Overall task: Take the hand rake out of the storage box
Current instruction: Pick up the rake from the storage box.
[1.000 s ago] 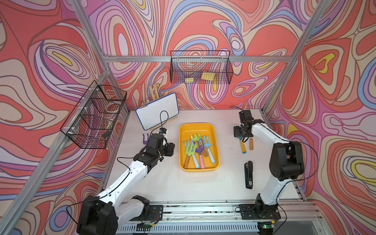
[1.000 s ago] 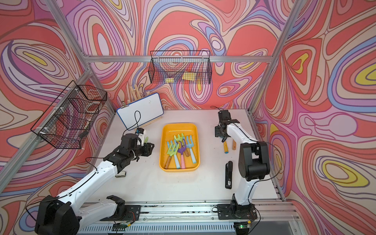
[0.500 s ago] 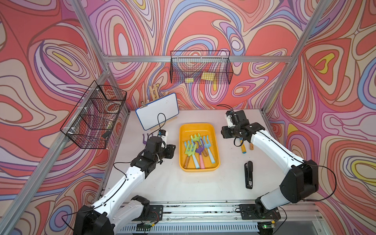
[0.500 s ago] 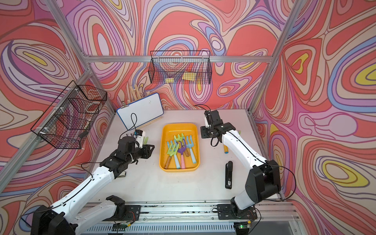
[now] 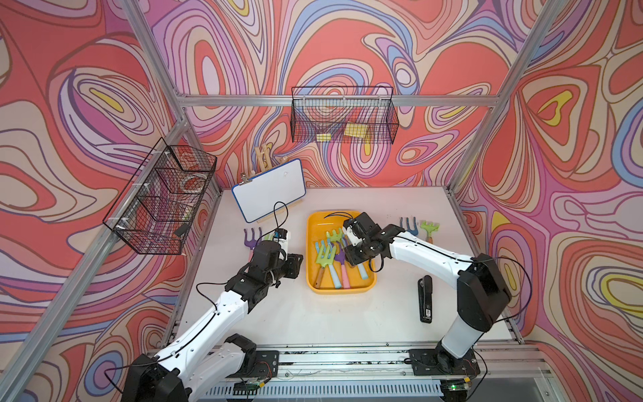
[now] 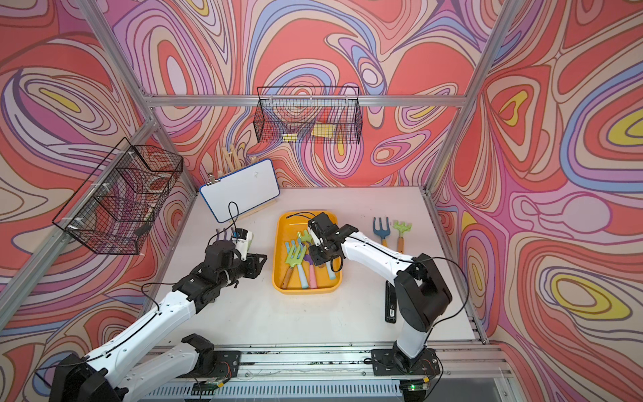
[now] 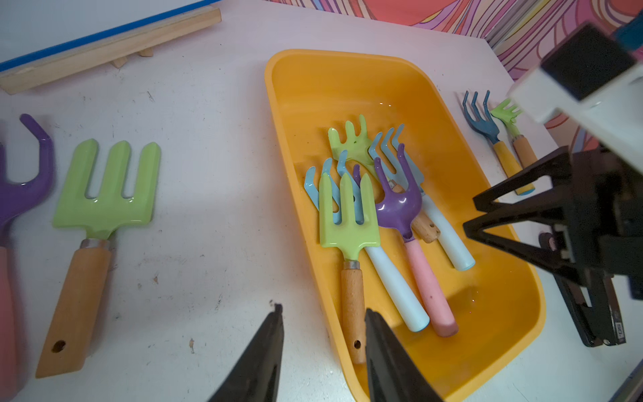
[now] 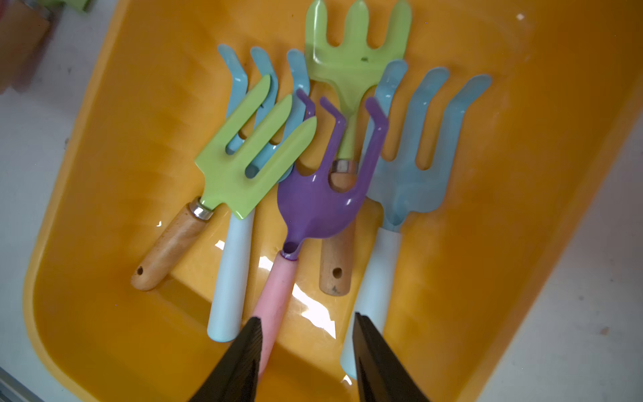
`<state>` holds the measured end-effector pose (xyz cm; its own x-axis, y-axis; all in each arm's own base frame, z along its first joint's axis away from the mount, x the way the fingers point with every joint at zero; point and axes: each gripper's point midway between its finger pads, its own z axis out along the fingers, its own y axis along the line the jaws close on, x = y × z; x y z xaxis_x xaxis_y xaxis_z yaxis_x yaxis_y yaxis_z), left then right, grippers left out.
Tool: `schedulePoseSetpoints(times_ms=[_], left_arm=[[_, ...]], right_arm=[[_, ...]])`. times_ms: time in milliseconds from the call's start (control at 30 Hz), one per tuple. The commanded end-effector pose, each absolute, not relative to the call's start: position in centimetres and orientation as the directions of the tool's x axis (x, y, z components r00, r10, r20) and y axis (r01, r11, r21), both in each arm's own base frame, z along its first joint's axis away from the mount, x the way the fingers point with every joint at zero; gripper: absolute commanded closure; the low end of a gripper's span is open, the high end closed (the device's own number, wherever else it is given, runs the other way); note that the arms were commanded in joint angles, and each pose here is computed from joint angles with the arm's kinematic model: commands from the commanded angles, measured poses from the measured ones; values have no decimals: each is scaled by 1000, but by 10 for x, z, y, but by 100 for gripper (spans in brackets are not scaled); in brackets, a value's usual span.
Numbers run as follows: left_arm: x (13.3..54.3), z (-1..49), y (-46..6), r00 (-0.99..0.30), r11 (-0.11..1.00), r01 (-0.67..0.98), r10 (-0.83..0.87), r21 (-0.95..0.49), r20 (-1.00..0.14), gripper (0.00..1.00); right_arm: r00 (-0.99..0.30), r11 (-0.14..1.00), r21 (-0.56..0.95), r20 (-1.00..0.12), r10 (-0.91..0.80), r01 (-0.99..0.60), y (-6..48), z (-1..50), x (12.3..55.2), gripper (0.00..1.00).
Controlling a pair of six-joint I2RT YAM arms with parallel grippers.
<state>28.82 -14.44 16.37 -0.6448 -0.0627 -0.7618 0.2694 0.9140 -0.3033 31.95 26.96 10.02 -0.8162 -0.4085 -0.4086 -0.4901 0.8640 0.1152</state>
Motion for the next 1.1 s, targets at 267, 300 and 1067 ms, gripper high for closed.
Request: schedulePoseSetpoints(times_ms=[267, 300, 1067], left_arm=[[292, 158, -143, -632, 921, 260, -64, -290, -773, 57], [292, 157, -143, -633, 921, 260, -64, -290, -772, 57], [292, 158, -143, -629, 920, 262, -65, -290, -774, 57]], right_arm=[[-820, 847, 121, -353, -451, -518, 309, 70, 287, 49], [-827, 852, 120, -343, -447, -510, 308, 65, 287, 49], [-863, 894, 43, -282, -418, -447, 287, 27, 285, 47]])
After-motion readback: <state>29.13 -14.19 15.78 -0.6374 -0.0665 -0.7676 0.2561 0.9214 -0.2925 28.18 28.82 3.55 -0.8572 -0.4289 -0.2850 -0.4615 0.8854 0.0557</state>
